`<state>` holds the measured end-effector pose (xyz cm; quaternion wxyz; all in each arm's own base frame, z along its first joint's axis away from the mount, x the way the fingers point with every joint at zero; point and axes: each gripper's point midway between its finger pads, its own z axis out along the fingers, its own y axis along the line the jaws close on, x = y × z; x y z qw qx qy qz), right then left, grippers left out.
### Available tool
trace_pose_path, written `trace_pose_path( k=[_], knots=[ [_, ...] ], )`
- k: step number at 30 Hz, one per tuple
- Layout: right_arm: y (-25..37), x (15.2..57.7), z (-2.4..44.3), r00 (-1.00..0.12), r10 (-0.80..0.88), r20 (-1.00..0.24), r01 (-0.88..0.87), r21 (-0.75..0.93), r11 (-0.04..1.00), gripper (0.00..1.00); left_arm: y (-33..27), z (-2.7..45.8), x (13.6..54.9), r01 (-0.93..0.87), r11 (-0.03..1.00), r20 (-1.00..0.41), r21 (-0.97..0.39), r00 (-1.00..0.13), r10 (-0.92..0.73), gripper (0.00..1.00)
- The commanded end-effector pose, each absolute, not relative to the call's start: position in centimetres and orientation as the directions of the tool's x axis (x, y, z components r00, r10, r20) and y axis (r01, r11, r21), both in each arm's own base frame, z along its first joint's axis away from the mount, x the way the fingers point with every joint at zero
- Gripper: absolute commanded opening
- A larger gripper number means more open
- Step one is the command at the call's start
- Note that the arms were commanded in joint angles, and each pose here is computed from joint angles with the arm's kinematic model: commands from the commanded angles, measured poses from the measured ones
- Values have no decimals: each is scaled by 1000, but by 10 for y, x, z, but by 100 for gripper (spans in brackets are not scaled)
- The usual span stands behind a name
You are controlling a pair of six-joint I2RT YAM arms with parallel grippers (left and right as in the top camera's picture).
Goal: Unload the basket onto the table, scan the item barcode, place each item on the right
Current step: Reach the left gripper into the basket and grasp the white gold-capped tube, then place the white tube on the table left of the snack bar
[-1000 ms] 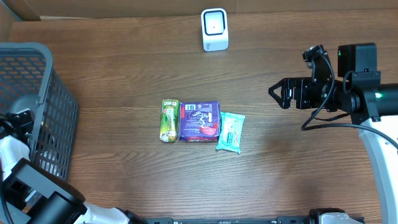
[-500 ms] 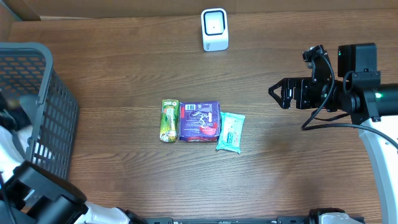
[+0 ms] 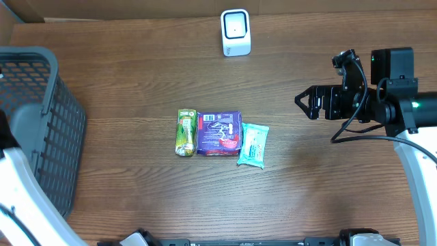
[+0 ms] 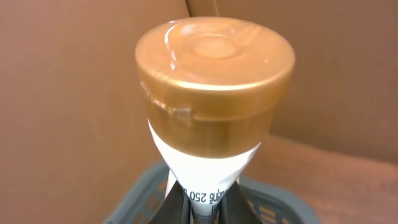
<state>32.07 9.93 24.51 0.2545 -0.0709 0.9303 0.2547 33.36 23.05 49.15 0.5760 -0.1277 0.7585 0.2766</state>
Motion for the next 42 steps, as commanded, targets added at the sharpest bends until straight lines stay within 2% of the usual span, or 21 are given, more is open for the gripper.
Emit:
trace_pose_path(
  k=[1,5,9,12,15,19,25,29,33,41,42],
  knots=[
    [101,322,249,-854,-1,-520,-267,437,859,100,204,537,303,-553,803,-973,221,-181,143,4],
    [101,322,249,-854,-1,-520,-267,437,859,100,164,555,283,-505,850,-988,150,-93,120,4],
    [101,322,249,-855,-1,-519,-267,438,859,100,128,547,282,-402,915,-998,-8,-52,-32,4],
    [101,322,249,-860,18,-509,-248,450,858,100,104,517,287,-338,927,-970,-161,-121,-212,4],
    [101,322,249,-861,18,-509,-249,452,857,100,87,464,296,-332,911,-889,-244,-300,-347,4],
    [101,322,249,-861,18,-509,-249,452,857,100,72,384,308,-357,907,-717,-223,-570,-401,4],
    [101,322,249,-860,18,-509,-249,451,857,100,57,274,336,-372,910,-446,-181,-794,-414,5],
    [101,320,248,-865,17,-501,-245,453,857,100,44,206,356,-349,924,-330,-157,-863,-382,4],
    [101,316,245,-876,17,-482,-236,457,858,100,34,162,368,-338,930,-270,-147,-890,-367,4],
    [101,315,245,-878,16,-479,-234,458,858,100,33,163,378,-328,932,-299,-154,-884,-360,4],
    [101,315,245,-878,16,-479,-234,458,858,100,34,165,377,-328,932,-302,-153,-883,-360,13]
  ],
)
